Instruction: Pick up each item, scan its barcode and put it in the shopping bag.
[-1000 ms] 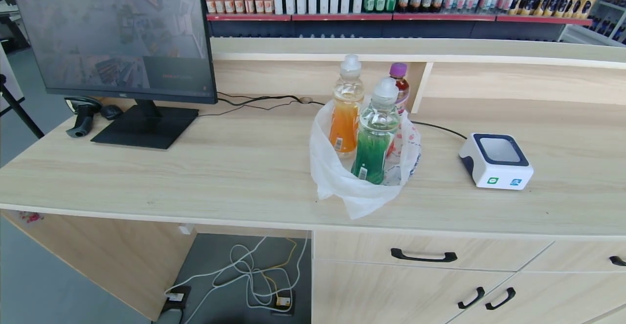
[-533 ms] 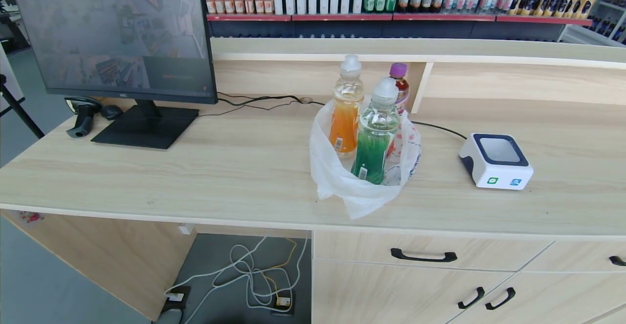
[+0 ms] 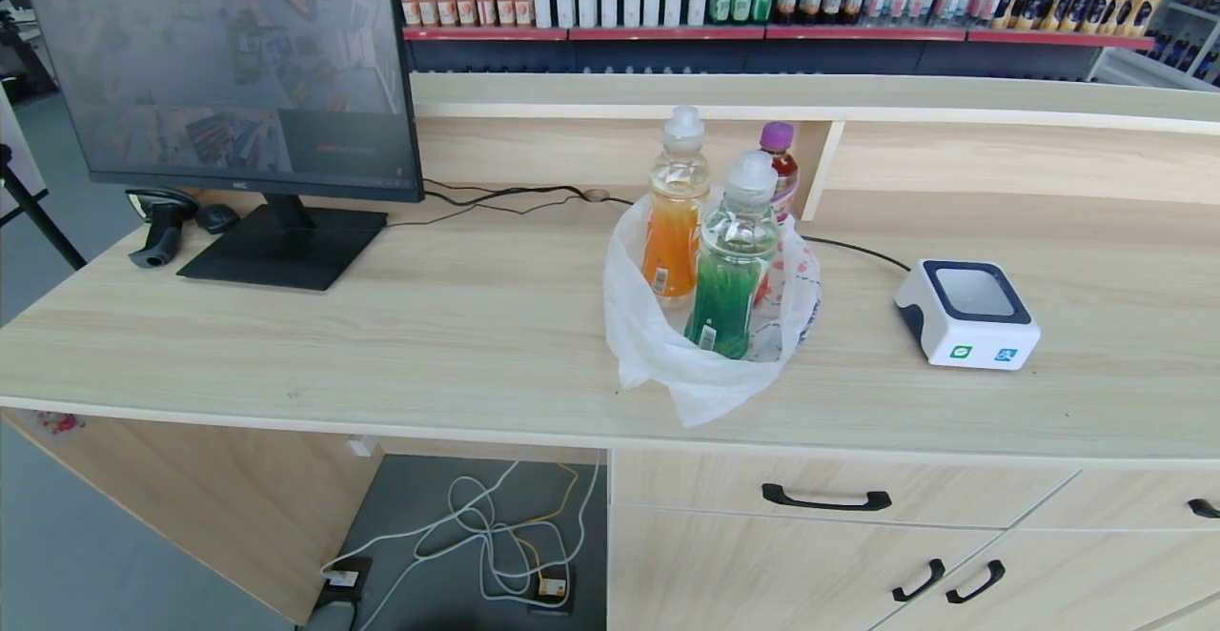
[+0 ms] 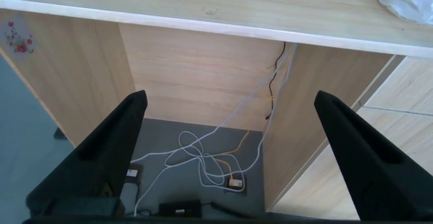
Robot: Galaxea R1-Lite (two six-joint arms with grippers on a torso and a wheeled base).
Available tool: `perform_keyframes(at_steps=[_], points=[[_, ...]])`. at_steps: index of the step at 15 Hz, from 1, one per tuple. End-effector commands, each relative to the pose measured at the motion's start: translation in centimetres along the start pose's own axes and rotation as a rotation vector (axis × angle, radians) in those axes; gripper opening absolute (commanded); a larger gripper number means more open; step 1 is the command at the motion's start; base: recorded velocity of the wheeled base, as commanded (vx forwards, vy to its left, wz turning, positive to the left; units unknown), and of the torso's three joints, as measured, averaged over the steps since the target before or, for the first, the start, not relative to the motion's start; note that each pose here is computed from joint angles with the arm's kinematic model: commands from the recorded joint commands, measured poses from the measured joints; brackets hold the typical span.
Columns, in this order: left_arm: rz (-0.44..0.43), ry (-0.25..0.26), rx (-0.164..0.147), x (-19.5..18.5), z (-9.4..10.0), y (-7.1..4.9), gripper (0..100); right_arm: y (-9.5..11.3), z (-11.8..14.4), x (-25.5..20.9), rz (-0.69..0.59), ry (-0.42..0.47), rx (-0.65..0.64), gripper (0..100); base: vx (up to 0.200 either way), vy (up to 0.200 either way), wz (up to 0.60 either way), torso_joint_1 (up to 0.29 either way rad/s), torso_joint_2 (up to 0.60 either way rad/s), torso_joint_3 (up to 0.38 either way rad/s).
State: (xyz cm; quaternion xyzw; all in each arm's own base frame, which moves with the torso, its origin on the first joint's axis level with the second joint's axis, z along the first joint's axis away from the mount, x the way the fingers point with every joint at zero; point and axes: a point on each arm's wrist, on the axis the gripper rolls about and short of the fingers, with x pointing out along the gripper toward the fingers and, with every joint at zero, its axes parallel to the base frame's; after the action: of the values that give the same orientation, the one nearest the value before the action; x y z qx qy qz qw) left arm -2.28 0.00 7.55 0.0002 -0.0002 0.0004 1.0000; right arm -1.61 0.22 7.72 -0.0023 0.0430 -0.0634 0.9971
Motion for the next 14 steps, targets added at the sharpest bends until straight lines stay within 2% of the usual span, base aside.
perform_keyframes(at_steps=[1, 4, 9, 14], points=[[0.001, 0.0, 0.0, 0.0, 0.0, 0.0, 100, 0.0, 0.0, 0.08, 0.0, 0.011, -0.002, 100, 0.0, 0.0, 0.0, 0.0, 0.0, 0.0], [0.001, 0.0, 0.0, 0.0, 0.0, 0.0, 100, 0.0, 0.04, 0.05, 0.0, 0.008, -0.011, 100, 0.0, 0.0, 0.0, 0.0, 0.0, 0.0], [0.001, 0.0, 0.001, 0.0, 0.0, 0.0, 100, 0.0, 0.04, 0.05, 0.002, 0.008, -0.017, 100, 0.0, -0.2, -0.6, 0.006, 0.0, 0.0], [0.001, 0.0, 0.001, 0.0, 0.0, 0.0, 100, 0.0, 0.04, 0.06, 0.002, 0.01, -0.039, 100, 0.0, -0.2, 0.0, 0.002, 0.01, 0.004]])
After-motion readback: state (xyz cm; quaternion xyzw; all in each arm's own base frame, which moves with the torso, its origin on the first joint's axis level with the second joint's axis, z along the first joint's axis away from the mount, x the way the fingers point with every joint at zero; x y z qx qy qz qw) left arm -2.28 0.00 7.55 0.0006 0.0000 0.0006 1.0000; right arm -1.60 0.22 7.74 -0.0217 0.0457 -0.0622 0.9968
